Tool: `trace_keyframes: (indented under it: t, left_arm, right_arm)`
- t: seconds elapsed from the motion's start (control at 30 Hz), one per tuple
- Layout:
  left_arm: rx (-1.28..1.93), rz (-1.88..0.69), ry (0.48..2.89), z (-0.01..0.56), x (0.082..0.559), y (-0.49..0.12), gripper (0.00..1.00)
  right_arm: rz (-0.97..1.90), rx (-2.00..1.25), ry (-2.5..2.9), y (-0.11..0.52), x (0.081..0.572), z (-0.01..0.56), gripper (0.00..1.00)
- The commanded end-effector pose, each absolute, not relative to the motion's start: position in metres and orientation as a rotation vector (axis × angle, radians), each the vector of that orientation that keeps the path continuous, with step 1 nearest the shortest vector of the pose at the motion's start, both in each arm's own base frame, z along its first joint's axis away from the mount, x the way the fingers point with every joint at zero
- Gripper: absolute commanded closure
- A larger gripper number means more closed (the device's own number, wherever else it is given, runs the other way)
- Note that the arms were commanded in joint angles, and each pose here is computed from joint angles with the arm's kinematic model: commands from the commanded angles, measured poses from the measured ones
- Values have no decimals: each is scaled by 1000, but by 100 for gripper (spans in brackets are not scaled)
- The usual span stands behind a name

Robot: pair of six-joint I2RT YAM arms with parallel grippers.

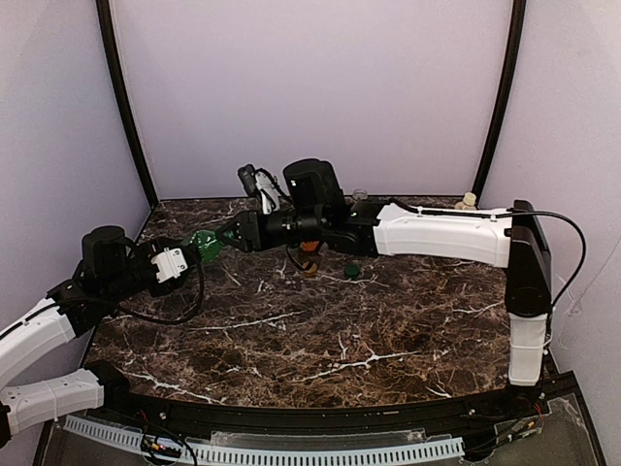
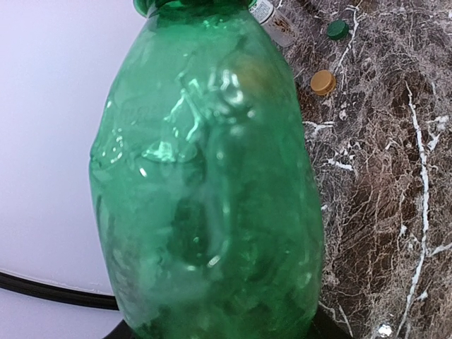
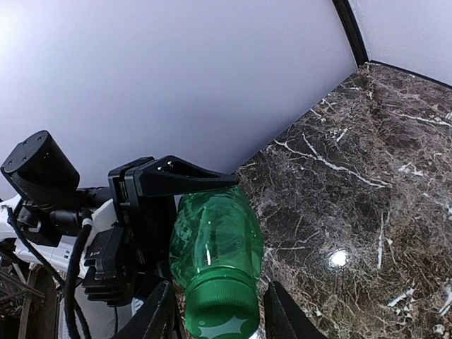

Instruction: Unscrew the bottle caps

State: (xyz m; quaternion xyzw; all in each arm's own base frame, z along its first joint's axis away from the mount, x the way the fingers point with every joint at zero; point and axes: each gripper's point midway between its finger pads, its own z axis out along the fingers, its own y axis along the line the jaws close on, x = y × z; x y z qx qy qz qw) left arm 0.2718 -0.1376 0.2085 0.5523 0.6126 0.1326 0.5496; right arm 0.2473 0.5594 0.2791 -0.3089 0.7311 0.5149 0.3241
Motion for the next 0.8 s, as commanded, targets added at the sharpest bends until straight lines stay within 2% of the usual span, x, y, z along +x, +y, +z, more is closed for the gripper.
trace_keyframes:
  t: [0.0, 0.13, 0.3, 0.57, 0.63, 0.73, 0.77]
  left_arm:
    - [1331, 289, 1435, 206, 266, -142, 99]
    - [1332, 291, 1436, 206, 266, -141, 99]
    - [1334, 290, 1431, 206, 267, -142, 99]
    - [1327, 299, 1421, 210, 268, -142, 99]
    - [1327, 296, 1419, 210, 268, -143, 99]
    - [1334, 280, 1411, 211, 266, -145, 99]
    - [1344, 270, 1414, 210, 264, -145, 99]
  right_arm:
    - [1341, -827, 1858, 565, 250, 292, 57]
    - [1338, -832, 1848, 563, 251, 296, 67]
    - [1354, -844, 1884, 561, 246, 287, 63]
    - [1344, -837, 1925, 555, 243, 275, 68]
    - [1339, -843, 1915, 554, 243, 277, 76]
    - [1330, -873, 1879, 554, 242, 282, 98]
    - [1329, -893, 1861, 553, 240, 285, 100]
